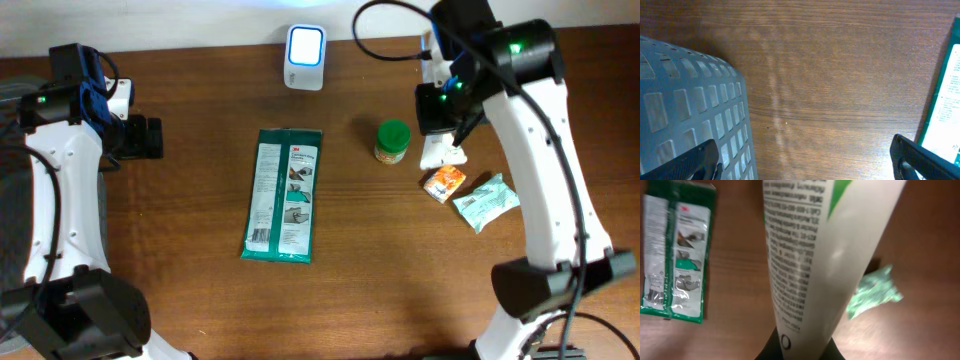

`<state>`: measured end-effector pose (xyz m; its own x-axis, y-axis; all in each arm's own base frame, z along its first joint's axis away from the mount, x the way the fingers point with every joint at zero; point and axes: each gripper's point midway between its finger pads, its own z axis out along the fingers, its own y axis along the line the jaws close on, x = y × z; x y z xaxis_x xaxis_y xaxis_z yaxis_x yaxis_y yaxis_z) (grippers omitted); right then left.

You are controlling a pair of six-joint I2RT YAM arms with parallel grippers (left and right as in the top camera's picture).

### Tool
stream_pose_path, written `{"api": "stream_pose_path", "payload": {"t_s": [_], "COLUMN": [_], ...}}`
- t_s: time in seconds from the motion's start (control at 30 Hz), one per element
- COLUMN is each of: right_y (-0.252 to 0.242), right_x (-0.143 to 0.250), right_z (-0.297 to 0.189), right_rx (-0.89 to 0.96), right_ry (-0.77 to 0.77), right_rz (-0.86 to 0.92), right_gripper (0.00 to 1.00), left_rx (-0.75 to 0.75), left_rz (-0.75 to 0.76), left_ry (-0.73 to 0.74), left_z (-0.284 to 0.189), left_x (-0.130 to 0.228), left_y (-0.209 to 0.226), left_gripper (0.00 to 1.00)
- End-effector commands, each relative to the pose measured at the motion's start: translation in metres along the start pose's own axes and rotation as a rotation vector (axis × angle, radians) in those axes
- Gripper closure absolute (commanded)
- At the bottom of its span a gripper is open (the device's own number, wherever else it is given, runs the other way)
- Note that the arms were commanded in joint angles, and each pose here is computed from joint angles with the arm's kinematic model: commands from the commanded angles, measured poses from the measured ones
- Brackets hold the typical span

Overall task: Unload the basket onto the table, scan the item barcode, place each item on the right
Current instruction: 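Place the white tube on the table right side and release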

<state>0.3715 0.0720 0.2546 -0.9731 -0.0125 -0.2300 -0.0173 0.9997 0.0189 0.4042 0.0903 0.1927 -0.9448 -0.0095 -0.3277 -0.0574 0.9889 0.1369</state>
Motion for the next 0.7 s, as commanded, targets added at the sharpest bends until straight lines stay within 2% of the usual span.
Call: {"api": "stream_pose_path", "payload": {"t_s": [0.0,0.17,0.33,0.47,0.67], "right_y": [-0.003,-0.010,-0.016,-0.023,-0.078], "right_x": [0.011,0.034,0.063,0.074,0.093], "right_z": [0.046,0.130,0.196,0.220,0.220], "right_rx": [-0.089,-0.213,-0.228,-0.207,-0.086], "right_ry": [0.129,0.236,0.256,0.240,0.289], "right_rz": [0.134,0.273,0.342,0.346,0.478], "right_gripper": [0.96,0.96,0.96,0.96,0.95], "left_rx": [-0.011,-0.011,-0.011,-0.011,-0.011], "left_rz": [0.005,0.005,0.005,0.005,0.005], "left_ry": [-0.017,-0.017,-0.017,-0.017,-0.017], "left_z": [-0.008,-0.008,-0.008,-0.008,-0.008], "left_x": [0.000,0.000,0.000,0.000,0.000], "left_y": [0.003,0.003,0.003,0.003,0.003], "left_gripper": [0.01,0.01,0.01,0.01,0.01]}}
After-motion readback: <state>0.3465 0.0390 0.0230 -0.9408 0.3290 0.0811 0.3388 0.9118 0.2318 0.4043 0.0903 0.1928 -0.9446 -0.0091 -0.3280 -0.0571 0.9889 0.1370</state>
